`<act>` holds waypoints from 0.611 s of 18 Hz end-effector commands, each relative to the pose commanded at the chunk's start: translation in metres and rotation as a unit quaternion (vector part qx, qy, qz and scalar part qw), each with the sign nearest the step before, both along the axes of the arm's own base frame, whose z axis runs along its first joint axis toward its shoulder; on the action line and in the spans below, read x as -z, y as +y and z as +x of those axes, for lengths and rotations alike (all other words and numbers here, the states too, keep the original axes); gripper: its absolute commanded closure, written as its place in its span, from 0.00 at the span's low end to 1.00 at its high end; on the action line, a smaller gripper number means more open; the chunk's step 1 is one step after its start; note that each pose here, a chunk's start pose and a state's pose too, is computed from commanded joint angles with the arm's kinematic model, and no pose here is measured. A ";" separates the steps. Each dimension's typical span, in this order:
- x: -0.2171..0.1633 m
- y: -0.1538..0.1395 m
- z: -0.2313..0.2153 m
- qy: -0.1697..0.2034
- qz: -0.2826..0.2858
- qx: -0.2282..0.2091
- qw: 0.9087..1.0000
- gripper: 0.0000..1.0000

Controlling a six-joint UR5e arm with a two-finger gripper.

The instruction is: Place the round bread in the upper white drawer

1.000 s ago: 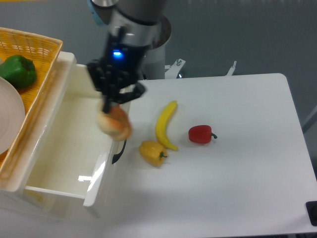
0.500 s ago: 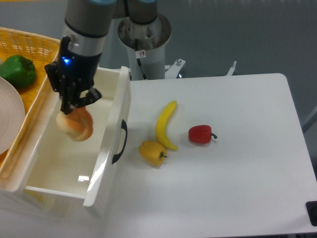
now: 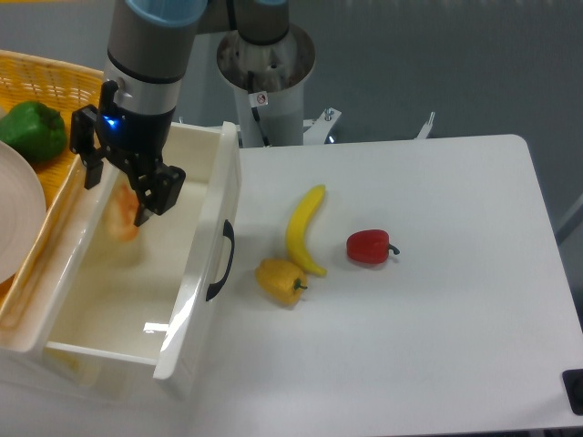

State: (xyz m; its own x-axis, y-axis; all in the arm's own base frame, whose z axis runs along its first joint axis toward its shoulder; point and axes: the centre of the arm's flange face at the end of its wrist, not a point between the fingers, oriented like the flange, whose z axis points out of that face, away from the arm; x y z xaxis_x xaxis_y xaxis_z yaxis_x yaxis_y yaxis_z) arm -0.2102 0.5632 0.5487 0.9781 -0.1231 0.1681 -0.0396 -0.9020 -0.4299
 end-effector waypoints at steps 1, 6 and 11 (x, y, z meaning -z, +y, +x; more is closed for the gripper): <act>0.000 -0.002 -0.009 -0.001 -0.001 -0.010 1.000 0.00; -0.003 -0.022 -0.046 0.015 -0.003 -0.036 0.999 0.00; -0.008 -0.055 -0.111 0.063 -0.006 -0.045 0.997 0.00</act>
State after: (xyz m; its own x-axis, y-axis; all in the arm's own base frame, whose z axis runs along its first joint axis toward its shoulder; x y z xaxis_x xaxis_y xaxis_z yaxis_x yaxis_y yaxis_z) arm -0.3210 0.5079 0.5563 0.9985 -0.0316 0.0439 -0.0105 -0.9094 -0.4157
